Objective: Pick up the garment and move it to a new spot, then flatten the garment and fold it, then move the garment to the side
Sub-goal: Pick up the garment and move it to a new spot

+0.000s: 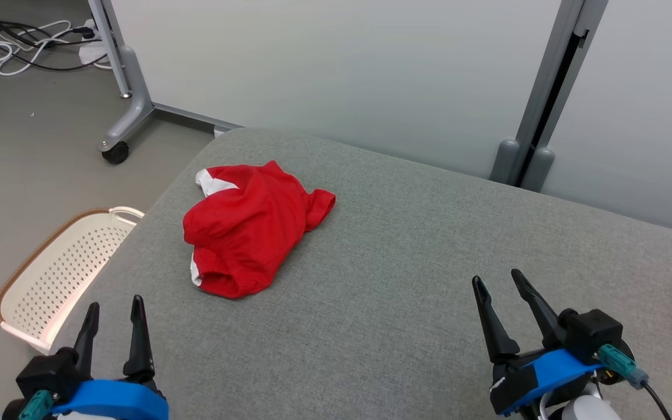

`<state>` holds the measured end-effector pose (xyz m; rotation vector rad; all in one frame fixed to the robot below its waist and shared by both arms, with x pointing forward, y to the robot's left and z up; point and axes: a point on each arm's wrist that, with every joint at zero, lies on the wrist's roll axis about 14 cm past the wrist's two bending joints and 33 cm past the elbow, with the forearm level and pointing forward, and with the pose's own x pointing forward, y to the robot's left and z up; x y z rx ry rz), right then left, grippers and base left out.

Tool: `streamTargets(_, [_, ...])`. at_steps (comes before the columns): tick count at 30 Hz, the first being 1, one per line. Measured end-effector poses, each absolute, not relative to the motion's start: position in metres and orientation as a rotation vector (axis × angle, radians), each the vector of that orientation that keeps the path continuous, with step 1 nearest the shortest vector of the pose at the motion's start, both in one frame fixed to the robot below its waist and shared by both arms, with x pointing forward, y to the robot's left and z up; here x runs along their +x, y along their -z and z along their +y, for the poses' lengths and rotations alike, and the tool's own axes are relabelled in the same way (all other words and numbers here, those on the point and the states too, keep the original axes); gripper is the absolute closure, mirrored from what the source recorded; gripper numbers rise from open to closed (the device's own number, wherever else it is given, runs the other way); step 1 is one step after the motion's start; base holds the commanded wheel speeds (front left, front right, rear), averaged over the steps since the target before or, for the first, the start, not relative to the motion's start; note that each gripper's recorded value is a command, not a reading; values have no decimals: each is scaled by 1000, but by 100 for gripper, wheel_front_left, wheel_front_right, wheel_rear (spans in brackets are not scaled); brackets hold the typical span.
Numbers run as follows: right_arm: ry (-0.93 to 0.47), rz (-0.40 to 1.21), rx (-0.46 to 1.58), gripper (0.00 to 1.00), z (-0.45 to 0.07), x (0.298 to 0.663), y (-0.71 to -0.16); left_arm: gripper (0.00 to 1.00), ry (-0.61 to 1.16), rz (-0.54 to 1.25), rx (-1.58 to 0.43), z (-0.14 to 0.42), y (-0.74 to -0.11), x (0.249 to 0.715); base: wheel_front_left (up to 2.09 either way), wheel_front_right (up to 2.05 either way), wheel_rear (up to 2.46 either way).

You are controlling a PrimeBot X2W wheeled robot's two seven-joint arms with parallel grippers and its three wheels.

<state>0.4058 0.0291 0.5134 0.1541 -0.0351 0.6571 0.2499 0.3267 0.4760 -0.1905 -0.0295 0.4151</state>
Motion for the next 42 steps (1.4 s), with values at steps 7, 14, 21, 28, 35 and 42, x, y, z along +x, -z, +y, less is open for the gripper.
streamTargets(7, [-611,-47,166,0,11,412,-514,0,-336,-17,-174,333,-503,293,0,0,0])
streamTargets(14, [-514,-23,177,0,-25,425,-499,0,-246,138,-199,340,-515,362,0,0,0])
streamTargets(21, [-407,22,179,0,-64,442,-474,0,-217,378,-264,347,-473,423,0,0,0])
streamTargets(28, [-336,52,175,0,-90,450,-460,0,-274,715,-290,357,-393,423,0,0,0])
streamTargets(35, [-306,56,176,0,-100,450,-459,26,-284,884,-326,347,-359,405,0,0,0])
streamTargets(42, [-326,12,184,0,-91,447,-478,100,-263,818,-274,351,-381,404,0,0,0])
